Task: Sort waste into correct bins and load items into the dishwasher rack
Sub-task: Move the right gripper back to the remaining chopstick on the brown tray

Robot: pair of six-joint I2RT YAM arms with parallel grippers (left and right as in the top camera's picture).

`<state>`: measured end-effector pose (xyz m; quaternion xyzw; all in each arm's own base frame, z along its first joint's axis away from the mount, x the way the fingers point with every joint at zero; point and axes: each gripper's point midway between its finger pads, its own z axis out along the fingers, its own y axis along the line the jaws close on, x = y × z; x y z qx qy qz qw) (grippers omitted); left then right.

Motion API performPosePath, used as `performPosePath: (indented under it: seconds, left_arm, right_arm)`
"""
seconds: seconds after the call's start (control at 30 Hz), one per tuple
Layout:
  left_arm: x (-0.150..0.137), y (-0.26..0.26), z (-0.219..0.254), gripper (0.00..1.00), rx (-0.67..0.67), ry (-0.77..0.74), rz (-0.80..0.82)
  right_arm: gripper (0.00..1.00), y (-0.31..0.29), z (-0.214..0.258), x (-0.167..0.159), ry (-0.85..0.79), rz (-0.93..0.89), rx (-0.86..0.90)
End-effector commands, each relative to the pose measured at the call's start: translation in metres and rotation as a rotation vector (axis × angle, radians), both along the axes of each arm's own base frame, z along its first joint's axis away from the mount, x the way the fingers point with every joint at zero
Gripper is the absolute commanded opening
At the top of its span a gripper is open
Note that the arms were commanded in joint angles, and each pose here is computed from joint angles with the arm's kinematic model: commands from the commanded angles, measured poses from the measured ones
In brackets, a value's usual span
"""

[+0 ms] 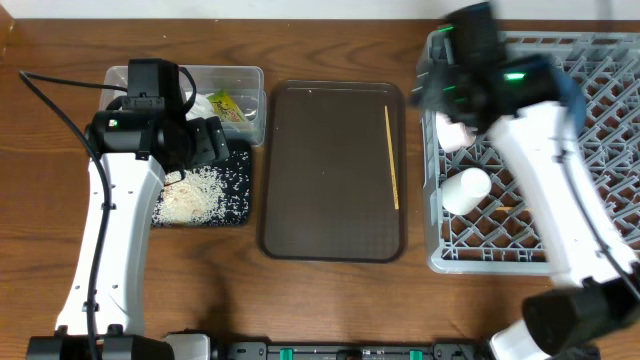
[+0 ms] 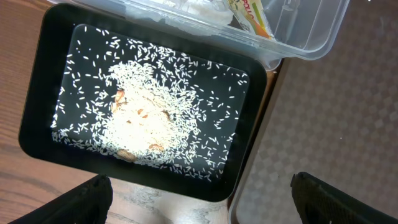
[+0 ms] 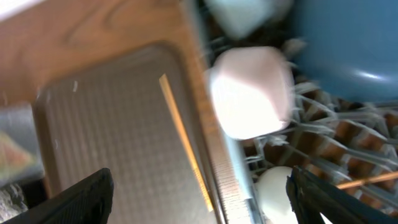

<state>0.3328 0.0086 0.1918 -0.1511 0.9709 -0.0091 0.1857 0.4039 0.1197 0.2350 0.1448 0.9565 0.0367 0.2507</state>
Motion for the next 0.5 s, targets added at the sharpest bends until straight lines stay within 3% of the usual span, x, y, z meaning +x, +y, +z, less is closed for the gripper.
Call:
performPosePath:
  seconds: [0.0, 0.13, 0.33, 0.4, 0.47]
  left_arm:
    - [-0.002, 0.002, -0.005, 0.94, 0.009, 0.02, -0.007]
    - [-0.002, 0.002, -0.005, 0.94, 0.009, 0.02, -0.007]
    - [-0.002, 0.002, -0.005, 0.94, 0.009, 0.02, -0.007]
    - [-0.002, 0.002, -0.005, 0.94, 0.009, 0.02, -0.007]
    - [-0.002, 0.002, -0.005, 0.94, 0.009, 0.02, -0.007]
  right_arm:
    - [0.81, 0.021, -0.024, 0.001, 0.018, 0.083, -0.151]
    - [0.74, 0.046, -0.051, 0.005, 0.034, 0.134, -0.237]
    - [0.82, 0.052, -0.109, 0.009, 0.158, 0.244, -0.365]
    - [0.88, 0.052, -0.13, 0.006, 0.226, 0.269, -0.368]
    - [0.87, 0.054, -0.152, 0.002, 0.295, 0.284, -0.328]
